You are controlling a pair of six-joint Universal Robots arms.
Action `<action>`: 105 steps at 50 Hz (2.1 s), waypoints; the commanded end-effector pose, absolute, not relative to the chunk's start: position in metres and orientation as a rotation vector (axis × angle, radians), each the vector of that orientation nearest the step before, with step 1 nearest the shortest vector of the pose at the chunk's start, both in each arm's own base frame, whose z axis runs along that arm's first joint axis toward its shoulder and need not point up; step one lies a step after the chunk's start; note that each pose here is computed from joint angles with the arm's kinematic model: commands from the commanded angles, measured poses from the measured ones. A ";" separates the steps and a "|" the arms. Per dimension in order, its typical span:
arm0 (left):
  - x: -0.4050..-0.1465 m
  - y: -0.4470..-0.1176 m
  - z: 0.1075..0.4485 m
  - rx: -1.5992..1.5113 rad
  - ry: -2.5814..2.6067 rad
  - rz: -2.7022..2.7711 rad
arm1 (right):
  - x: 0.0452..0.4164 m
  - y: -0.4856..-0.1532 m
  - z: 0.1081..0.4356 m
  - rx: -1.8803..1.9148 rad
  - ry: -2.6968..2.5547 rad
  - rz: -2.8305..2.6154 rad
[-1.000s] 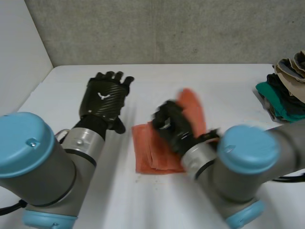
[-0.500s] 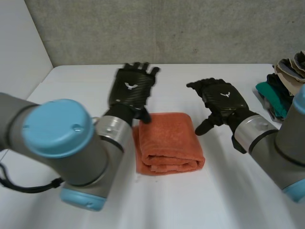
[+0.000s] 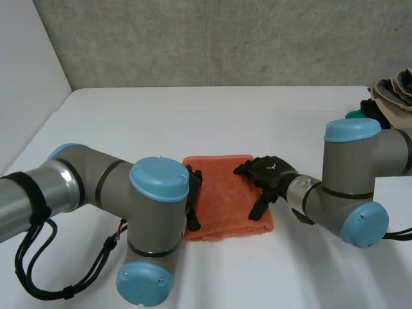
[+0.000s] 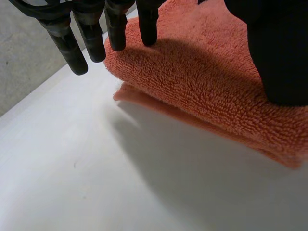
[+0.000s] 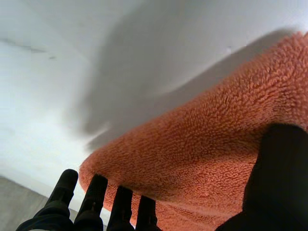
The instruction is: Fold the laundry.
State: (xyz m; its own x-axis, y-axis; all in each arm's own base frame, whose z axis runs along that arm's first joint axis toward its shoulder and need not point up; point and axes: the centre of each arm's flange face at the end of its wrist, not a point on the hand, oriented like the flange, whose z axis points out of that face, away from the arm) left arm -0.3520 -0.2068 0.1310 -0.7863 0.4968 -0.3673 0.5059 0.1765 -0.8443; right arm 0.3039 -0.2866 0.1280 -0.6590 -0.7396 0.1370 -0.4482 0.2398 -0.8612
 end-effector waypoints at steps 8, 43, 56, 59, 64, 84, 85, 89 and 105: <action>-0.357 -0.192 0.233 1.090 2.327 -2.158 | 0.300 -0.213 0.183 -1.222 1.917 -1.859; -0.344 -0.207 0.232 1.135 2.524 -2.203 | 0.331 -0.204 0.096 -1.437 1.794 -1.932; -0.343 -0.206 0.230 1.136 2.528 -2.196 | 0.341 -0.222 0.101 -1.407 1.769 -1.982; -0.343 -0.206 0.230 1.136 2.527 -2.199 | 0.344 -0.227 0.101 -1.397 1.762 -1.992; -0.343 -0.206 0.230 1.136 2.528 -2.196 | 0.350 -0.234 0.101 -1.385 1.753 -2.007; -0.338 -0.203 0.281 1.072 2.371 -2.443 | 0.311 -0.359 0.257 -0.902 1.448 -2.461; -0.338 -0.203 0.283 1.068 2.360 -2.458 | 0.307 -0.366 0.268 -0.876 1.417 -2.481; -0.339 -0.199 0.290 1.072 2.326 -2.503 | 0.270 -0.400 0.323 -0.725 1.281 -2.600; -0.345 -0.184 0.289 1.139 2.329 -2.513 | 0.036 -0.515 0.350 -0.380 1.197 -2.825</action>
State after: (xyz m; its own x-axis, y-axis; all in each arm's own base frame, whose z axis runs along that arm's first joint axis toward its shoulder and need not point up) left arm -0.3423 -0.1867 0.2948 -0.7136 0.6894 -0.1247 0.0625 -0.1147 -0.9914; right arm 0.1013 -0.4807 0.3973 -0.9698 -0.1161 0.2145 -0.0522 -0.7602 -0.6476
